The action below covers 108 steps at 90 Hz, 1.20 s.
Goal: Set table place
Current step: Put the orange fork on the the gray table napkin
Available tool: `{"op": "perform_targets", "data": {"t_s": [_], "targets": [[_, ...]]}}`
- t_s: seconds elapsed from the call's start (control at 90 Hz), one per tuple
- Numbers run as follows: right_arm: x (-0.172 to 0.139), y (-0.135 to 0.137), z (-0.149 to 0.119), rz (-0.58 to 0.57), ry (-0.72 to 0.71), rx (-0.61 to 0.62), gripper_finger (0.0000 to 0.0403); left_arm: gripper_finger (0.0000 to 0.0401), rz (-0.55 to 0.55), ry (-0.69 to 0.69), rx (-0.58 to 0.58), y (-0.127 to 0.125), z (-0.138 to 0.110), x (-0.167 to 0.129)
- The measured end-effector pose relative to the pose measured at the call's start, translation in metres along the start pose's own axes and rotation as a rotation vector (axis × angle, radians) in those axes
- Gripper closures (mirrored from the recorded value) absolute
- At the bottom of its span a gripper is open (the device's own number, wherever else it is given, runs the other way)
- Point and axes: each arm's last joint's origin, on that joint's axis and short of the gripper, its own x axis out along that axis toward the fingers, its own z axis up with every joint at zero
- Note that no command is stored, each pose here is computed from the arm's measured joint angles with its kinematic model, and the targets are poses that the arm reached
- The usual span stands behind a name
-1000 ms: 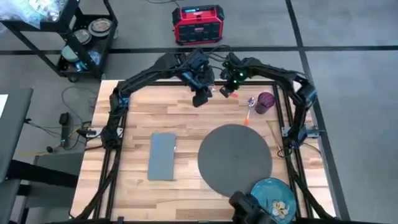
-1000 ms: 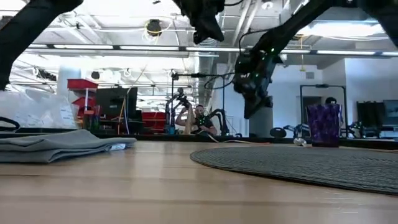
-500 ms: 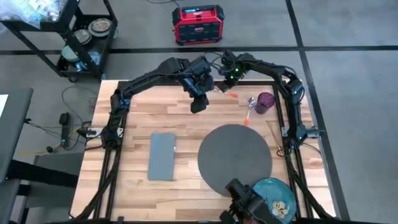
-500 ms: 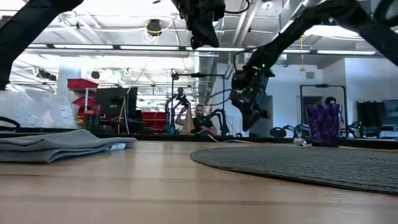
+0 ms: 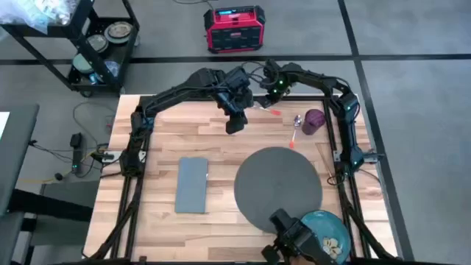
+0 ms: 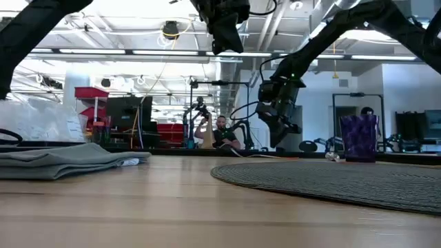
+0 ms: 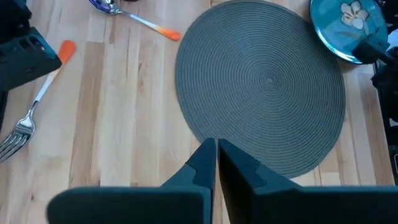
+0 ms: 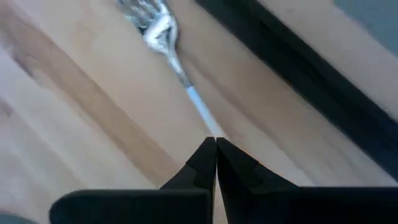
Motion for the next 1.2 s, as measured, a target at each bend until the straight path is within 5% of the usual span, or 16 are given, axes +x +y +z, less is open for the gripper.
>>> {"op": "perform_targets", "data": {"t_s": [0.467, 0.756, 1.078, 1.2], "targets": [[0.029, -0.009, -0.013, 0.038, 0.190, 0.075, 0.0403, 0.0401, -0.006, 0.025, -0.006, -0.001, -0.002, 0.000], [0.038, 0.021, -0.016, 0.146, 0.216, -0.005, 0.0403, 0.0401, -0.009, 0.033, -0.006, -0.002, -0.003, 0.001], [0.051, 0.085, -0.024, 0.388, 0.240, -0.166, 0.0403, 0.0401, -0.017, 0.071, -0.026, -0.003, -0.007, 0.000], [0.046, 0.092, -0.020, 0.317, 0.181, -0.202, 0.0403, 0.0401, -0.022, 0.088, -0.033, -0.006, -0.008, 0.001]]}}
